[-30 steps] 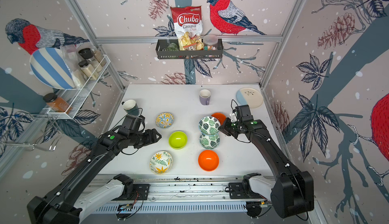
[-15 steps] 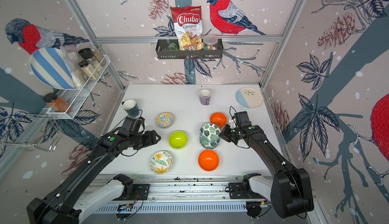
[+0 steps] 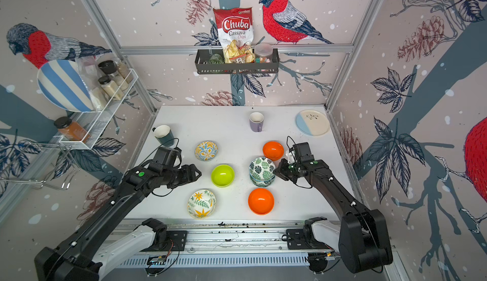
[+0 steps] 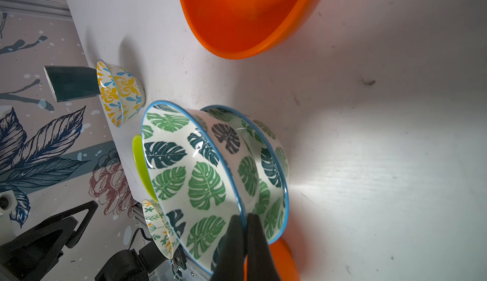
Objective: Stack the bowls
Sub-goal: Place the bowl on the bowl.
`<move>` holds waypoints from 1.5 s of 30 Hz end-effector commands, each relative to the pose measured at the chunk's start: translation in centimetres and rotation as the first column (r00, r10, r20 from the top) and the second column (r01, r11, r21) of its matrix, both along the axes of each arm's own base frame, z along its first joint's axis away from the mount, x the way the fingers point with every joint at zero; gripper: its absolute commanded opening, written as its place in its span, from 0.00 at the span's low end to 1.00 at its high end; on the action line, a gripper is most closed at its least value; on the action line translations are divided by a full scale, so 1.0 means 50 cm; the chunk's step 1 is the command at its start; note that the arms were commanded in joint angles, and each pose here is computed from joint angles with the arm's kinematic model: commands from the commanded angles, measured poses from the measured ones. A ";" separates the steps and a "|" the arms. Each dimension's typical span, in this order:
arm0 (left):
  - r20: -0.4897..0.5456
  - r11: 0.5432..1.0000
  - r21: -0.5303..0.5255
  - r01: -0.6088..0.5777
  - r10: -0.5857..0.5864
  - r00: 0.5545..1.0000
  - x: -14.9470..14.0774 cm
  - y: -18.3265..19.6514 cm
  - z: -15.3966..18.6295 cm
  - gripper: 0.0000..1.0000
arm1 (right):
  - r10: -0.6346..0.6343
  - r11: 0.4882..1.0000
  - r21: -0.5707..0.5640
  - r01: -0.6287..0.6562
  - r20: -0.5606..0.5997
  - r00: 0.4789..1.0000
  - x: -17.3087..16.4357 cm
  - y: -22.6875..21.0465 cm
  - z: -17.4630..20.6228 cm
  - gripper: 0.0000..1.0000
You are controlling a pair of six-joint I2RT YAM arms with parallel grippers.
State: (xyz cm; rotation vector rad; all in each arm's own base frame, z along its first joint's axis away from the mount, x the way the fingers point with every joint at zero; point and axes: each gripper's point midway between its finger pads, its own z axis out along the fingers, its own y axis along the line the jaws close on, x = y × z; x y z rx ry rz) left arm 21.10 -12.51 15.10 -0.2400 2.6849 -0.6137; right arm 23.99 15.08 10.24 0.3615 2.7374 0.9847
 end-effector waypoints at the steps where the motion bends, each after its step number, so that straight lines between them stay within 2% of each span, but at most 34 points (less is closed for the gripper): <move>1: 0.018 1.000 0.002 0.005 -0.005 1.000 0.004 0.001 0.003 0.79 | 0.039 0.999 0.030 -0.041 0.043 0.998 0.001 0.012 0.010 0.00; 45: 0.019 1.000 -0.017 0.016 -0.015 1.000 0.000 -0.005 0.000 0.79 | 0.052 0.998 0.020 -0.053 0.014 0.999 -0.014 0.010 -0.036 0.00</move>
